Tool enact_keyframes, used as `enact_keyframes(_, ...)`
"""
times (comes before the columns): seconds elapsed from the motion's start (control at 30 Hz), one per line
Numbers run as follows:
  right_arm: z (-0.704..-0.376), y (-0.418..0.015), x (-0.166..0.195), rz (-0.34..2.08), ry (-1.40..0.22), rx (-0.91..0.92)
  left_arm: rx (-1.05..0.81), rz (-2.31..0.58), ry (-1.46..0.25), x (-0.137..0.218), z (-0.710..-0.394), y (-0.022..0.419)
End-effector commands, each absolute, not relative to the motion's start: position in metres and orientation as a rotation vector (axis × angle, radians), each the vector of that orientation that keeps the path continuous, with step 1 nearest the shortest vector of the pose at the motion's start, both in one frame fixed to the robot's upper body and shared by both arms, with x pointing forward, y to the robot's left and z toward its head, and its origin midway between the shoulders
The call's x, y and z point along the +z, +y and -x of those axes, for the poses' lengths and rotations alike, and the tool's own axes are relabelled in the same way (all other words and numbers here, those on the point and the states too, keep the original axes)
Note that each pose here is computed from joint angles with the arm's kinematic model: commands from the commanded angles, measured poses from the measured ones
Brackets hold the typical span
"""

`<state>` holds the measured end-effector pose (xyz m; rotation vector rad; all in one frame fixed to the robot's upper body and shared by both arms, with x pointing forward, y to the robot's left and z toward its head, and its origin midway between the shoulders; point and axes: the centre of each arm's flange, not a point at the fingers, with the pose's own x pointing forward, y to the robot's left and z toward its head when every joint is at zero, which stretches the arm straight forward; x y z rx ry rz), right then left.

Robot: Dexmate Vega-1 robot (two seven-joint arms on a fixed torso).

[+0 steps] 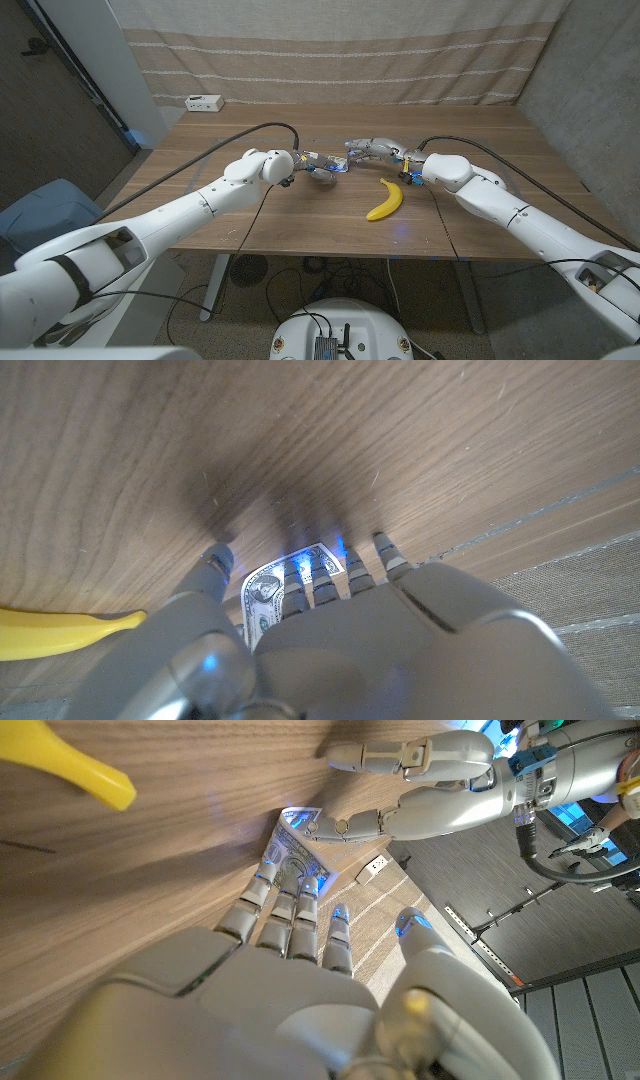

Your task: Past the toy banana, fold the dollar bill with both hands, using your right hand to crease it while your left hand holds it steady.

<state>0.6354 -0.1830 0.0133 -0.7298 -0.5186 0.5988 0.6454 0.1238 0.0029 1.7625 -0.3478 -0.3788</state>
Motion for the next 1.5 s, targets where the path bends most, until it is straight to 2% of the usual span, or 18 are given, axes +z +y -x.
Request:
enact_keyframes(0.03, -0.641, -0.178, 0.011, 0.724, -0.513, 0.605, -0.374, -1.761, -0.351, 0.004, -0.646, 0.124)
enact_keyframes(0.63, -0.649, -0.15, 0.031, 0.844, -0.534, 0.654, -0.378, -1.753, -0.352, 0.003, -0.648, 0.125)
enact_keyframes(1.5, -0.671, -0.127, 0.037, 0.909, -0.478, 0.712, -0.378, -1.744, -0.355, 0.006, -0.653, 0.128)
